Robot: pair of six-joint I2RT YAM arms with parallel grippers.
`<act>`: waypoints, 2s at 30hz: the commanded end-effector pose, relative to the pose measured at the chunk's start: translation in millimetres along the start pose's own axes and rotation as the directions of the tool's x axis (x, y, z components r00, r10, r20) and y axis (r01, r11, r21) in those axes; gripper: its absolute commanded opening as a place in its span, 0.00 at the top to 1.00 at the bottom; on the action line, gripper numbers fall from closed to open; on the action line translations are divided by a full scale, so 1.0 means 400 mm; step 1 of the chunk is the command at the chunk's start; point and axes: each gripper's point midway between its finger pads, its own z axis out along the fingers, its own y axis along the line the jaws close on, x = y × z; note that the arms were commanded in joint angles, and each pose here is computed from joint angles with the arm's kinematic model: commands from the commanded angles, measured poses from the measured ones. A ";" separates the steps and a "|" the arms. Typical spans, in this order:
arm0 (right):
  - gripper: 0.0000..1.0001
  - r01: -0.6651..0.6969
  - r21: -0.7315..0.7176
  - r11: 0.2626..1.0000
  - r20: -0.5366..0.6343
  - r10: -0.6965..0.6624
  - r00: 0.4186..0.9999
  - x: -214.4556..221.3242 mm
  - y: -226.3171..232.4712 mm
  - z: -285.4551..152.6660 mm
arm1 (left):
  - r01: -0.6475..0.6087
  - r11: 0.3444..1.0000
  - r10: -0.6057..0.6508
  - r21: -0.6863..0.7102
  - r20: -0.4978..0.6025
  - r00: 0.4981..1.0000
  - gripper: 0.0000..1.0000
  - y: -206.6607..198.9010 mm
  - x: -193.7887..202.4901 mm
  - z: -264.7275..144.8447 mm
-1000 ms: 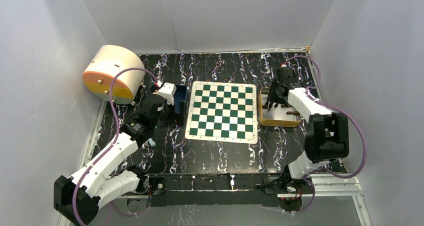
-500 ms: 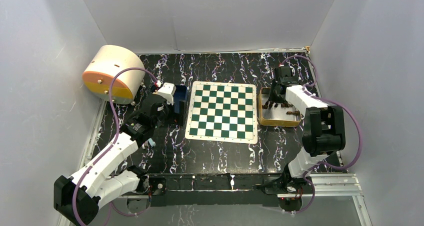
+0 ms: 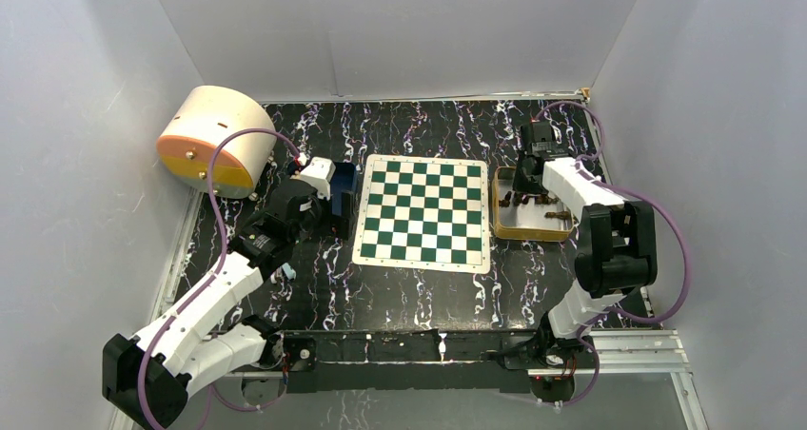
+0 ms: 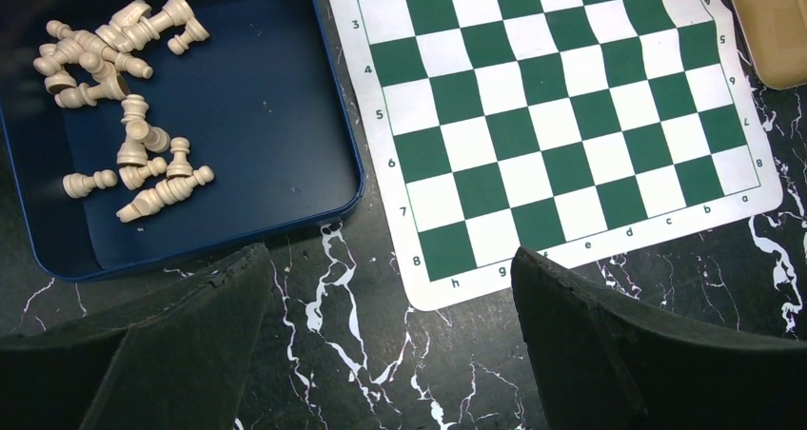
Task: Set up the chess pieces on the board
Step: Pick up the chess piece from the storage box, then place the chess piece on the chessboard.
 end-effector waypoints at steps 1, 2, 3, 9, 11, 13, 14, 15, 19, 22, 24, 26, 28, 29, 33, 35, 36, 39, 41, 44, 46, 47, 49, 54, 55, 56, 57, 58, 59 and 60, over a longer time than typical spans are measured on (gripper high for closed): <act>0.79 -0.006 0.013 1.000 0.098 0.005 0.995 -0.083 0.010 -0.067 | -0.003 1.000 0.004 -0.010 0.027 1.000 0.06 0.008 -0.013 -0.002; 0.79 -0.004 0.019 1.000 0.098 0.002 0.995 -0.083 0.008 -0.072 | -0.004 1.000 0.004 -0.008 0.027 1.000 0.06 0.007 -0.013 -0.003; 0.80 -0.003 0.025 1.000 0.095 0.001 0.996 -0.083 0.007 -0.076 | -0.003 1.000 0.004 -0.010 0.027 1.000 0.06 0.009 -0.013 -0.003; 0.81 0.008 0.053 0.999 0.115 -0.014 0.993 -0.109 0.009 -0.129 | -0.003 1.000 0.003 -0.009 0.032 0.999 0.06 0.008 -0.015 -0.006; 0.81 0.012 0.041 0.999 0.132 -0.018 0.991 -0.128 0.024 -0.158 | -0.003 1.000 0.003 -0.009 0.034 0.999 0.06 0.008 -0.015 -0.006; 0.81 0.015 0.016 1.000 0.152 -0.017 0.988 -0.147 0.043 -0.184 | -0.003 1.000 0.003 -0.010 0.034 0.999 0.06 0.009 -0.015 -0.007; 0.81 0.018 -0.012 1.000 0.156 -0.016 0.988 -0.153 0.059 -0.194 | -0.002 1.000 0.003 -0.009 0.037 0.999 0.06 0.009 -0.017 -0.007; 0.81 0.020 -0.038 0.999 0.159 -0.014 0.987 -0.160 0.075 -0.205 | -0.003 1.000 0.003 -0.010 0.037 0.999 0.06 0.008 -0.018 -0.008; 0.81 0.039 -0.141 0.989 0.173 -0.015 0.985 -0.180 0.146 -0.235 | -0.002 1.000 0.003 -0.010 0.036 0.999 0.06 0.009 -0.018 -0.007; 0.81 0.062 -0.202 0.977 0.174 -0.027 0.984 -0.187 0.198 -0.240 | -0.003 1.000 0.003 -0.006 0.039 0.999 0.07 0.007 -0.021 -0.008; 0.80 0.075 -0.225 0.971 0.173 -0.036 0.984 -0.193 0.229 -0.237 | -0.004 1.000 0.003 0.005 0.043 0.999 0.06 0.002 -0.023 -0.012; 0.80 0.089 -0.244 0.966 0.166 -0.049 0.985 -0.198 0.260 -0.225 | -0.005 1.000 0.004 0.005 0.047 0.999 0.06 0.003 -0.023 -0.014; 0.80 0.100 -0.248 0.963 0.154 -0.063 0.986 -0.201 0.287 -0.200 | -0.004 1.000 0.004 0.004 0.051 0.999 0.06 0.003 -0.025 -0.016; 0.80 0.106 -0.249 0.963 0.148 -0.071 0.986 -0.203 0.299 -0.188 | -0.004 1.000 0.004 0.005 0.051 0.999 0.06 0.003 -0.025 -0.016; 0.79 0.134 -0.242 0.961 0.096 -0.114 0.989 -0.194 0.345 -0.130 | -0.006 1.000 0.006 0.001 0.047 0.999 0.06 0.005 -0.022 -0.014; 0.78 0.152 -0.229 0.962 0.075 -0.139 0.988 -0.190 0.362 -0.107 | -0.005 1.000 0.006 -0.004 0.053 0.999 0.06 0.007 -0.025 -0.016; 0.79 0.162 -0.223 0.961 0.067 -0.150 0.986 -0.187 0.371 -0.095 | -0.005 1.000 0.006 -0.007 0.054 0.999 0.06 0.009 -0.026 -0.017; 0.78 0.174 -0.224 0.959 0.057 -0.166 0.985 -0.185 0.396 -0.069 | -0.007 1.000 0.007 -0.011 0.054 0.999 0.06 0.010 -0.025 -0.016; 0.78 0.181 -0.238 0.954 0.055 -0.173 0.983 -0.181 0.416 -0.053 | -0.007 1.000 0.008 -0.009 0.053 0.999 0.06 0.010 -0.025 -0.016; 0.78 0.188 -0.233 0.954 0.041 -0.183 0.982 -0.177 0.432 -0.028 | -0.008 1.000 0.008 -0.014 0.054 0.998 0.06 0.012 -0.025 -0.017; 0.78 0.190 -0.224 0.956 0.035 -0.187 0.982 -0.178 0.437 -0.014 | -0.009 1.000 0.010 -0.018 0.058 0.998 0.06 0.014 -0.026 -0.018; 0.78 0.191 -0.220 0.957 0.032 -0.188 0.982 -0.176 0.440 -0.009 | -0.009 1.000 0.010 -0.017 0.058 0.998 0.06 0.014 -0.026 -0.019; 0.78 0.191 -0.223 0.956 0.029 -0.189 0.981 -0.175 0.447 0.000 | -0.009 1.000 0.010 -0.021 0.059 0.998 0.06 0.015 -0.027 -0.019; 0.78 0.199 -0.256 0.946 0.029 -0.198 0.980 -0.165 0.484 0.012 | -0.006 1.000 0.007 -0.017 0.054 0.999 0.06 0.013 -0.024 -0.018; 0.78 0.203 -0.262 0.943 0.031 -0.202 0.979 -0.162 0.493 0.014 | -0.006 1.000 0.007 -0.017 0.054 0.999 0.06 0.013 -0.024 -0.018; 0.76 0.211 -0.271 0.939 0.034 -0.209 0.977 -0.158 0.505 0.014 | -0.006 1.000 0.007 -0.017 0.056 0.998 0.06 0.014 -0.025 -0.019; 0.75 0.227 -0.281 0.932 0.040 -0.225 0.973 -0.152 0.520 0.012 | -0.006 1.000 0.007 -0.020 0.055 0.998 0.06 0.015 -0.024 -0.018; 0.75 0.240 -0.285 0.928 0.045 -0.238 0.970 -0.149 0.530 0.014 | -0.006 1.000 0.007 -0.023 0.056 0.998 0.06 0.016 -0.025 -0.019; 0.75 0.255 -0.287 0.923 0.047 -0.252 0.967 -0.145 0.540 0.015 | -0.005 1.000 0.006 -0.024 0.056 0.998 0.06 0.017 -0.025 -0.019; 0.75 0.267 -0.290 0.919 0.051 -0.264 0.963 -0.145 0.548 0.014 | -0.005 1.000 0.006 -0.023 0.055 0.998 0.06 0.016 -0.025 -0.019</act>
